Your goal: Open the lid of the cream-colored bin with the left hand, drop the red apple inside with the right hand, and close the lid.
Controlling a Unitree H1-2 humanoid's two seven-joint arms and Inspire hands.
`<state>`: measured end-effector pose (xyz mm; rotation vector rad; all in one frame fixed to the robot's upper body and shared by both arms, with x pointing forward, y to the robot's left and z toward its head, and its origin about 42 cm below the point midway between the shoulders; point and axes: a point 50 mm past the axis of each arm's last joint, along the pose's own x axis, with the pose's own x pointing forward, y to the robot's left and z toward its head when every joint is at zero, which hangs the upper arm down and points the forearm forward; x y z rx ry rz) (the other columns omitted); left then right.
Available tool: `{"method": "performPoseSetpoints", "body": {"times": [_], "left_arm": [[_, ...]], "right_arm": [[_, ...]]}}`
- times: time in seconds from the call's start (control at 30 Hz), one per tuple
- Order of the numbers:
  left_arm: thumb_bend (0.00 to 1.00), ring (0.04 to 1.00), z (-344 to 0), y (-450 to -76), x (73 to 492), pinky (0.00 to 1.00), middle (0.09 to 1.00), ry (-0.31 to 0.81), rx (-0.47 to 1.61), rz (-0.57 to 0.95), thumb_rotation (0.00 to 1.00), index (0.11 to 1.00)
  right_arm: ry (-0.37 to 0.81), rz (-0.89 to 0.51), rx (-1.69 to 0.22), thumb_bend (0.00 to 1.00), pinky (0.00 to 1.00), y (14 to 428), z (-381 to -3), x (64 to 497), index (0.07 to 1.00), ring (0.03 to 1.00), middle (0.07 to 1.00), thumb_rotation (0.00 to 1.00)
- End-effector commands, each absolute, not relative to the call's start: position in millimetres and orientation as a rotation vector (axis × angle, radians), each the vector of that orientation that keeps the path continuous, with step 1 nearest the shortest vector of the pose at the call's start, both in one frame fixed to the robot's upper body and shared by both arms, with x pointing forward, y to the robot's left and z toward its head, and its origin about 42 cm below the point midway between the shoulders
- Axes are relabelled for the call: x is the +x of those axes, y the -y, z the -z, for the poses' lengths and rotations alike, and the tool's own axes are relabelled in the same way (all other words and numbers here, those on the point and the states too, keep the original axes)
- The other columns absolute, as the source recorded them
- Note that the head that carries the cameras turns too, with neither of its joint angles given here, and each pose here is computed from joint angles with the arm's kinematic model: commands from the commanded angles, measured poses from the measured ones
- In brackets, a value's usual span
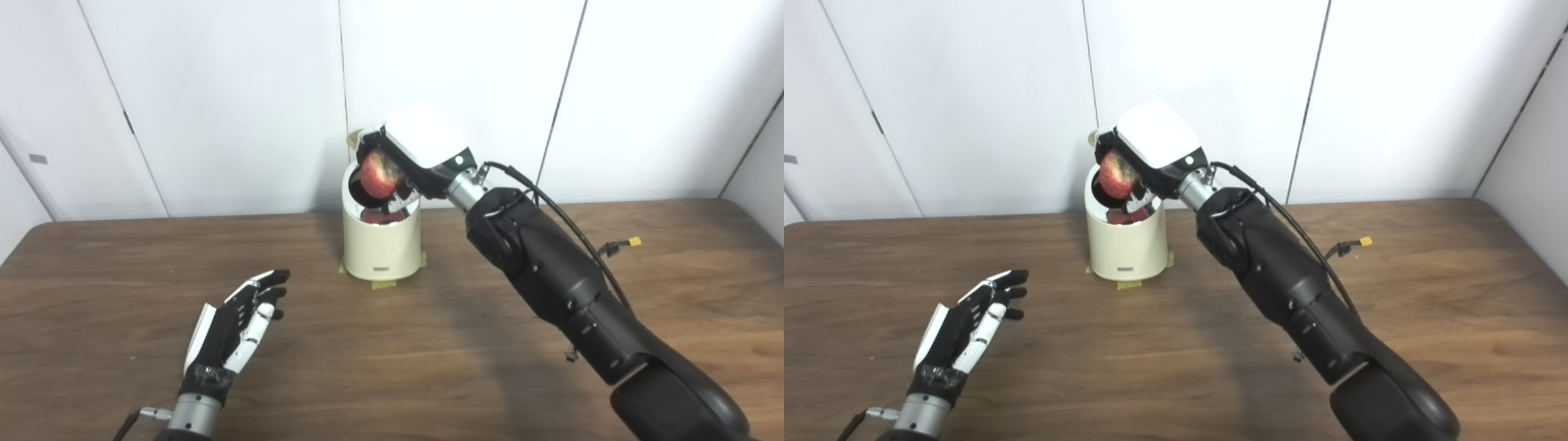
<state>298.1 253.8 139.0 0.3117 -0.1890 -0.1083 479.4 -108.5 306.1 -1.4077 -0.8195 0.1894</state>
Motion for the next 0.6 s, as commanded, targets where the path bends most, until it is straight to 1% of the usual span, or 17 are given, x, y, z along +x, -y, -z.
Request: {"method": "performPoseSetpoints", "body": {"times": [0.0, 0.03, 0.07, 0.13, 0.33, 0.57], "left_arm": [[0.32, 0.804, -158.7, -253.2, 304.9, 0.67, 0.841, 0.27, 0.332, 0.112, 0.78, 0.801], [0.32, 0.805, -158.7, -253.2, 304.9, 0.67, 0.841, 0.27, 0.331, 0.112, 0.78, 0.802], [0.32, 0.805, -158.8, -253.1, 304.7, 0.67, 0.841, 0.269, 0.333, 0.113, 0.77, 0.802], [0.32, 0.803, -159.1, -252.6, 304.7, 0.67, 0.841, 0.269, 0.333, 0.111, 0.77, 0.802], [0.32, 0.802, -159.2, -252.2, 304.9, 0.67, 0.843, 0.265, 0.339, 0.111, 0.78, 0.801], [0.3, 0.803, -159.1, -251.6, 305.3, 0.67, 0.84, 0.27, 0.336, 0.113, 0.76, 0.8]], "right_arm": [[0.875, -0.139, -1.394, 0.52, 0.43, 109.7, -331.2, 481.4, 0.487, 0.52, 0.581, 0.15], [0.874, -0.138, -1.396, 0.79, 0.43, 109.7, -331.2, 481.4, 0.516, 0.518, 0.579, 0.17], [0.874, -0.137, -1.398, 0.88, 0.42, 109.7, -331.2, 481.3, 0.526, 0.516, 0.58, 0.17], [0.874, -0.137, -1.401, 0.95, 0.42, 109.9, -331.1, 481.3, 0.537, 0.512, 0.579, 0.17], [0.868, -0.137, -1.413, 0.97, 0.41, 110.1, -331.9, 481.9, 0.538, 0.5, 0.583, 0.16], [0.848, -0.138, -1.429, 0.98, 0.4, 110.1, -334.5, 482.4, 0.571, 0.496, 0.616, 0.17]]}}
